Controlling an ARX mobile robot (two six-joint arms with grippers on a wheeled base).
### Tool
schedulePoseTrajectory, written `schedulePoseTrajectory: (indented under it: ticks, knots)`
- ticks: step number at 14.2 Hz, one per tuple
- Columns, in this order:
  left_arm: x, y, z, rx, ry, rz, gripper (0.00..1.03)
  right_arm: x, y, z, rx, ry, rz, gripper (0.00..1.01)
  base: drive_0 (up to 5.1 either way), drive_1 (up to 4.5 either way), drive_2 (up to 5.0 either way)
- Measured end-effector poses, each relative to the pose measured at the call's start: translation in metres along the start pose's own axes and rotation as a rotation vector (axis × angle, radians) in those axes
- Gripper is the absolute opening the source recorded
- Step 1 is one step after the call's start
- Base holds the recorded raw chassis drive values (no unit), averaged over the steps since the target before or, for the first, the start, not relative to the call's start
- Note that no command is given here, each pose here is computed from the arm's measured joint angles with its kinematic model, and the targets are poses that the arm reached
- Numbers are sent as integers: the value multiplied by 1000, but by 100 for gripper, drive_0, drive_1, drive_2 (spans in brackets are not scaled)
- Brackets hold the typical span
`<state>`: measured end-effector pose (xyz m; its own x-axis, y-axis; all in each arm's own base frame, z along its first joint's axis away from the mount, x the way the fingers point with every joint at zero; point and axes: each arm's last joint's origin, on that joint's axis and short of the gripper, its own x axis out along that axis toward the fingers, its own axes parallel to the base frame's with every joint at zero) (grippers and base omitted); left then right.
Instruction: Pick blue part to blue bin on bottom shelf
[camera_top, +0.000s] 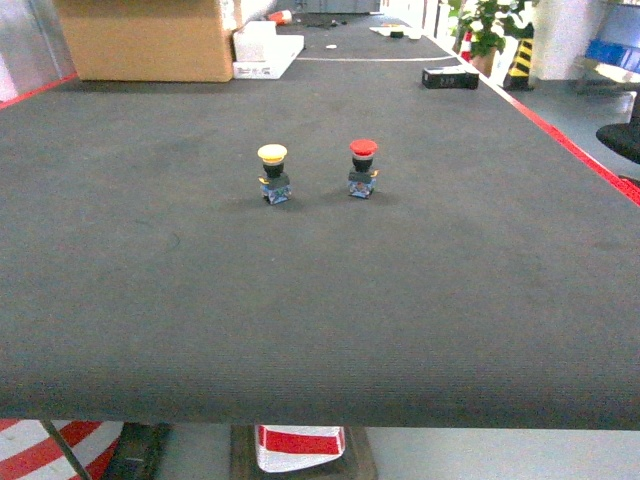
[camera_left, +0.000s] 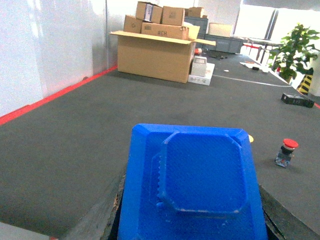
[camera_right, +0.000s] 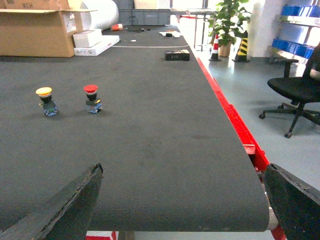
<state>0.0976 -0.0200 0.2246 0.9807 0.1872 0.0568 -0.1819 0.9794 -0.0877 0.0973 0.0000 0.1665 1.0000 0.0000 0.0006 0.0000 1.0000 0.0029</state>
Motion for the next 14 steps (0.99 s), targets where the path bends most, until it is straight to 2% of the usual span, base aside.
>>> schedulePoseTrajectory:
  ticks: [1, 14]
  knots:
    - [0, 0, 0, 1, 2, 0, 44, 0, 0, 0, 0, 0, 0, 98, 8, -407, 423]
    - [0, 0, 0, 1, 2, -4, 44, 0, 0, 0, 0, 0, 0, 98, -179, -179, -179]
